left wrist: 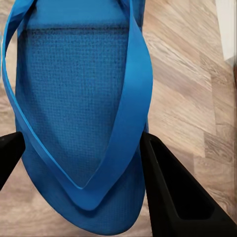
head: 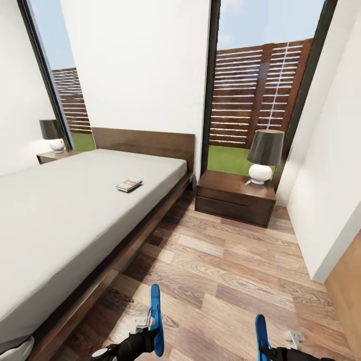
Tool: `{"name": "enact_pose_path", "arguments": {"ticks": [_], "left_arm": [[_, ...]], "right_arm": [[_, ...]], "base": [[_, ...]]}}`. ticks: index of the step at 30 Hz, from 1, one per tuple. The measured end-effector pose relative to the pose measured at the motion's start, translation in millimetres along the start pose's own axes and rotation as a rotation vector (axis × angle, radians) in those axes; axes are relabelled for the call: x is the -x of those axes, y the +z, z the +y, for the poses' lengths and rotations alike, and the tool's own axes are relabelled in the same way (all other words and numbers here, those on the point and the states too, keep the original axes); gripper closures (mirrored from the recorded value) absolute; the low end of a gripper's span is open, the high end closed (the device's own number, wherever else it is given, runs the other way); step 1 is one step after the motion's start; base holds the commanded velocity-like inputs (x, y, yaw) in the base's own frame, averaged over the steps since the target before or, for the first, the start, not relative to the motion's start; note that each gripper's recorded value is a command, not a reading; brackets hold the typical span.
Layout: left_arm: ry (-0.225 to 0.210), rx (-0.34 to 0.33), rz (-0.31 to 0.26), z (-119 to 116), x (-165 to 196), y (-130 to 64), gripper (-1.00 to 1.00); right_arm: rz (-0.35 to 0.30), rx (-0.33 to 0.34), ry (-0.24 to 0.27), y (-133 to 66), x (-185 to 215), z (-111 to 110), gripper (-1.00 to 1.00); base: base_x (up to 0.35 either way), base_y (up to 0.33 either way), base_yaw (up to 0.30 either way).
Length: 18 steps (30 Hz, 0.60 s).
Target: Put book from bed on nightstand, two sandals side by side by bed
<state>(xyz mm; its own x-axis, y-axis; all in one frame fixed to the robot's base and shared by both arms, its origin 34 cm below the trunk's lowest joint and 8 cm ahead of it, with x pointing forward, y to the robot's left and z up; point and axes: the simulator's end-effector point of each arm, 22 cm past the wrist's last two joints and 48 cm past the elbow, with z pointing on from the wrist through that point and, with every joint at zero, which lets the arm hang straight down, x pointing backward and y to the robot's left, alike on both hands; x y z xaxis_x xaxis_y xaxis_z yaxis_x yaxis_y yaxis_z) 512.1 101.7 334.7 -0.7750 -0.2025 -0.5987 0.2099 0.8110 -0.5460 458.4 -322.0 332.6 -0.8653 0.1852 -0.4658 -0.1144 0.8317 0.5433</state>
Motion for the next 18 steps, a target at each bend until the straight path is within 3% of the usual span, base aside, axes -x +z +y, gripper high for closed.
{"name": "enact_pose_path", "arguments": {"ticks": [18], "left_arm": [[0.01,-0.004,-0.014,-3.2,7.3,-1.9,1.0]], "right_arm": [[-0.014,0.003,-0.01,-2.5,6.3,3.0,1.0]], "base": [[0.0,0.0,-0.253]]}}
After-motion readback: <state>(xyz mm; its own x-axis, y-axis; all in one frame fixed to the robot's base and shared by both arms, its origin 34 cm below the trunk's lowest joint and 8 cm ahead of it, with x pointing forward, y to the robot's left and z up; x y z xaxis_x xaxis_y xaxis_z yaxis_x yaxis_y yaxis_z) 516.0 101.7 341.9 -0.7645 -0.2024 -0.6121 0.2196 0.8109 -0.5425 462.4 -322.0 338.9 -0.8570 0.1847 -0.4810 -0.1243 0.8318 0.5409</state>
